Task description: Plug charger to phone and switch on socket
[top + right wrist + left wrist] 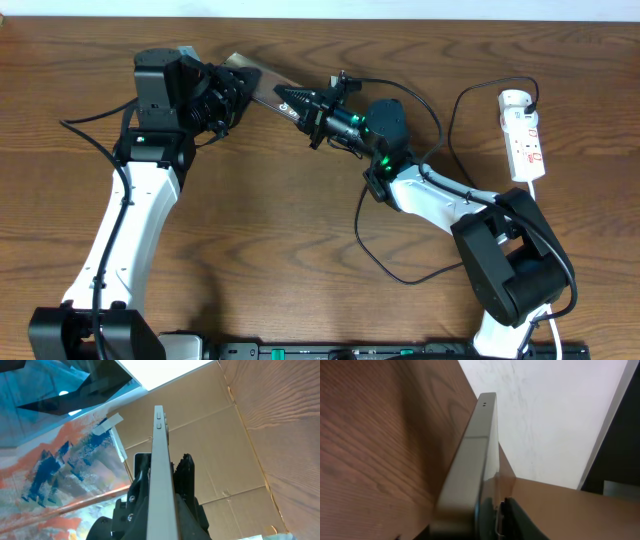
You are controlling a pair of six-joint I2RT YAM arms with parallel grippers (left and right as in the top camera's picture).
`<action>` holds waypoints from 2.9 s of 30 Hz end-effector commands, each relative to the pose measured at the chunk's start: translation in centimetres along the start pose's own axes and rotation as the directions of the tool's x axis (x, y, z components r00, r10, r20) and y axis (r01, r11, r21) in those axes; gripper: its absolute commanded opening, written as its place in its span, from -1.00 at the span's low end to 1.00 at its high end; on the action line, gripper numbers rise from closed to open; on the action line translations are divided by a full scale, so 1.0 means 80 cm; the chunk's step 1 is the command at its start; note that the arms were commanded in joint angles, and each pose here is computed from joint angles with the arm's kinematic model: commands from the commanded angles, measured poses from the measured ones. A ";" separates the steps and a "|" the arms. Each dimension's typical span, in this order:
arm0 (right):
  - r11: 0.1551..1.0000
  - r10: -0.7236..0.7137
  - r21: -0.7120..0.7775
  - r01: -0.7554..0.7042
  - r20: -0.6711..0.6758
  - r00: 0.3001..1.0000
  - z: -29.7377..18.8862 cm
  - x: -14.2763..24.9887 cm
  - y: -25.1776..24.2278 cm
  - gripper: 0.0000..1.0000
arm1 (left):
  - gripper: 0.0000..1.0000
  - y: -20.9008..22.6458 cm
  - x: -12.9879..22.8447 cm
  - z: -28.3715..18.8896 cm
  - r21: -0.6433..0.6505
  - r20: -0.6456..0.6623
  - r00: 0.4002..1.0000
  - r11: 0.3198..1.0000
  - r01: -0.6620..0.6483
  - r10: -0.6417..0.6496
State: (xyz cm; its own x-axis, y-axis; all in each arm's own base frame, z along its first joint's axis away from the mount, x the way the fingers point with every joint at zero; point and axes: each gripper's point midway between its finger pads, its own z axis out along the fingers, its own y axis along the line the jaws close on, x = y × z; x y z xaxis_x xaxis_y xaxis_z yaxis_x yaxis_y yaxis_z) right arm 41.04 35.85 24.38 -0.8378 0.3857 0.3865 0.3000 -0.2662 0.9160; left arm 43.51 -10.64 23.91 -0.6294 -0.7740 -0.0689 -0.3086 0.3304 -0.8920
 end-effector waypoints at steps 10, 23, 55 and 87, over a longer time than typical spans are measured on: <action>0.999 -0.034 -0.031 0.034 -0.011 0.999 0.004 0.009 0.014 -0.98 | -0.85 -0.008 -0.007 0.001 0.005 0.025 1.000 1.000 -0.007 0.007; 0.998 -0.050 -0.026 0.049 -0.021 0.999 0.004 0.011 0.013 -0.98 | -0.85 -0.009 -0.008 0.001 0.007 0.030 1.000 1.000 -0.008 0.008; 0.999 -0.050 -0.017 0.050 -0.015 0.999 0.004 0.009 0.010 -0.97 | -0.86 -0.027 -0.017 -0.001 0.060 0.064 0.997 0.997 -0.045 0.041; 0.998 -0.062 -0.014 0.061 -0.010 0.998 0.004 0.008 0.009 -0.98 | -0.82 -0.030 -0.017 -0.001 0.069 0.066 0.997 0.996 -0.050 0.046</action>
State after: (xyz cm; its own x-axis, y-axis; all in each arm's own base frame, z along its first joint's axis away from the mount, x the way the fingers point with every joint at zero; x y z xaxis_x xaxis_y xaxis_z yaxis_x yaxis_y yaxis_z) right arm 41.36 35.69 24.64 -0.8361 0.4041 0.3709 0.2782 -0.2704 0.9217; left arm 44.51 -10.63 24.91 -0.6079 -0.7886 -0.0921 -0.2688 0.3136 -0.9107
